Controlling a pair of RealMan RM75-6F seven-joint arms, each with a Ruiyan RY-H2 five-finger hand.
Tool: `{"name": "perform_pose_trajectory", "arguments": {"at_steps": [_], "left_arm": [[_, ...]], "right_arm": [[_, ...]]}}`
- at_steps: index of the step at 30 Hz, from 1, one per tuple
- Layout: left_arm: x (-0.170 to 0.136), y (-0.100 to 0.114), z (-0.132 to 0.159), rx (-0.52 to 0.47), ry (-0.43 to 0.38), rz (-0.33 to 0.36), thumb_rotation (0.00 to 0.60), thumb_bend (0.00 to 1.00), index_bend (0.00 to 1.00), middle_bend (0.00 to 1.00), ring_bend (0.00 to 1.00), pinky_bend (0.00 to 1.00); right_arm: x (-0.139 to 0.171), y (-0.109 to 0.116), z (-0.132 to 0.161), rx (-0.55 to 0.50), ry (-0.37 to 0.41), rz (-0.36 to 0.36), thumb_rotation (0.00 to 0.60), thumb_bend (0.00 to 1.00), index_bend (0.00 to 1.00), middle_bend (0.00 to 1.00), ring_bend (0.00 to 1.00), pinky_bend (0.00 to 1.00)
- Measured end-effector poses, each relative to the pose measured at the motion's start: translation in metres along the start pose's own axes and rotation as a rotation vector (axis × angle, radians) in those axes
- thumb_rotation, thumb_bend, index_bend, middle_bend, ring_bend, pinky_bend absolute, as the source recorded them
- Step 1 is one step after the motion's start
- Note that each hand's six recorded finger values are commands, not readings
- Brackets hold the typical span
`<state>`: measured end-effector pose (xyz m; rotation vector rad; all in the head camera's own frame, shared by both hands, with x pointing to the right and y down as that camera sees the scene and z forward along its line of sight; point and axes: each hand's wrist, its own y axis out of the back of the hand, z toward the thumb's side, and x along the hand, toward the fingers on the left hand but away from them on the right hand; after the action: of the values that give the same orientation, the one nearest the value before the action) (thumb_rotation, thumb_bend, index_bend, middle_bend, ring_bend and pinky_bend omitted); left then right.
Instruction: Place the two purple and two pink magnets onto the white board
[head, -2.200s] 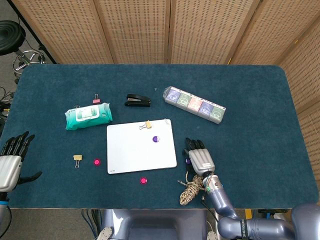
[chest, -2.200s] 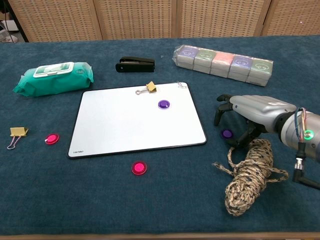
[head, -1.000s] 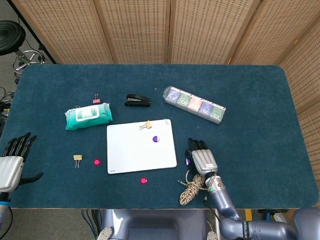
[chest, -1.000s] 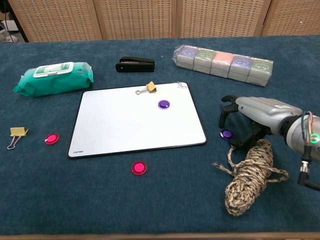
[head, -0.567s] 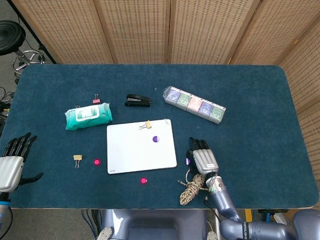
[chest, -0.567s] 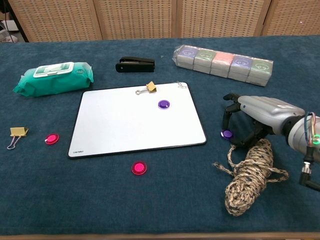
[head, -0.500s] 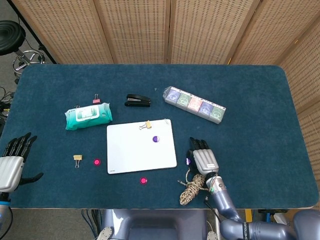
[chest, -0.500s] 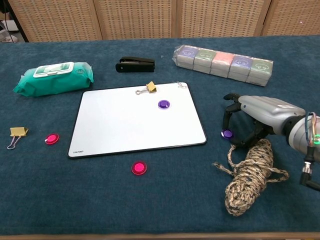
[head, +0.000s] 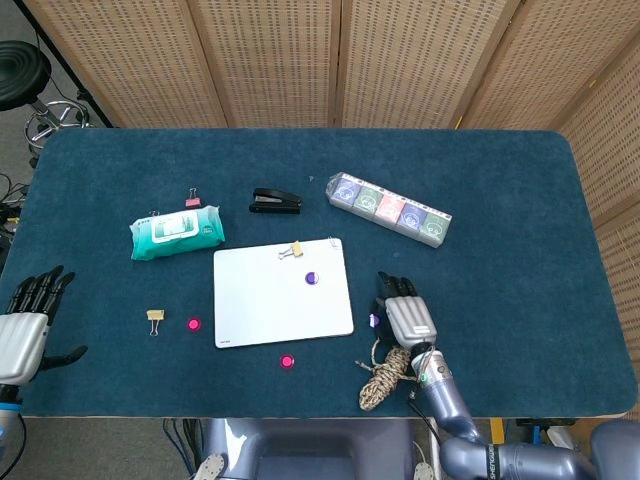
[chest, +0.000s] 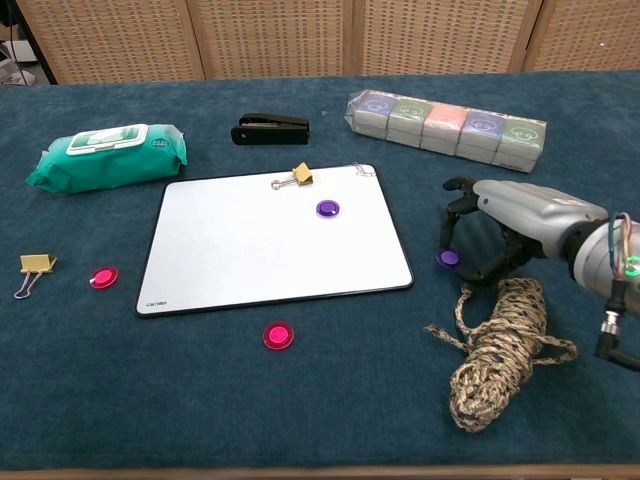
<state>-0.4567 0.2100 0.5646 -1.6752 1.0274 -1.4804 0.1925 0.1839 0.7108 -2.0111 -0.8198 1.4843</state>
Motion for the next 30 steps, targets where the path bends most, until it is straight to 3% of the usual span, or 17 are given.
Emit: {"name": "perform_pose_trajectory", "arguments": {"at_steps": [10, 19, 30], "left_arm": [[0.0, 0.002, -0.001, -0.006, 0.0, 0.004, 0.6, 0.0, 0.0, 0.0, 0.0, 0.0], [0.0, 0.004, -0.002, -0.012, 0.0, 0.008, 0.6, 0.0, 0.0, 0.0, 0.0, 0.0], [0.0, 0.007, -0.003, -0.02, 0.003, 0.013, 0.6, 0.0, 0.0, 0.0, 0.0, 0.0]], "right_arm": [[-0.014, 0.027, 0.061, -0.003, 0.11, -0.044, 0.6, 0.4, 0.64, 0.0, 0.0, 0.0], [-0.029, 0.018, 0.119, 0.022, 0.166, -0.021, 0.6, 0.4, 0.62, 0.0, 0.0, 0.0], [-0.051, 0.011, 0.143, 0.086, 0.161, -0.02, 0.6, 0.4, 0.64, 0.0, 0.0, 0.0]]}}
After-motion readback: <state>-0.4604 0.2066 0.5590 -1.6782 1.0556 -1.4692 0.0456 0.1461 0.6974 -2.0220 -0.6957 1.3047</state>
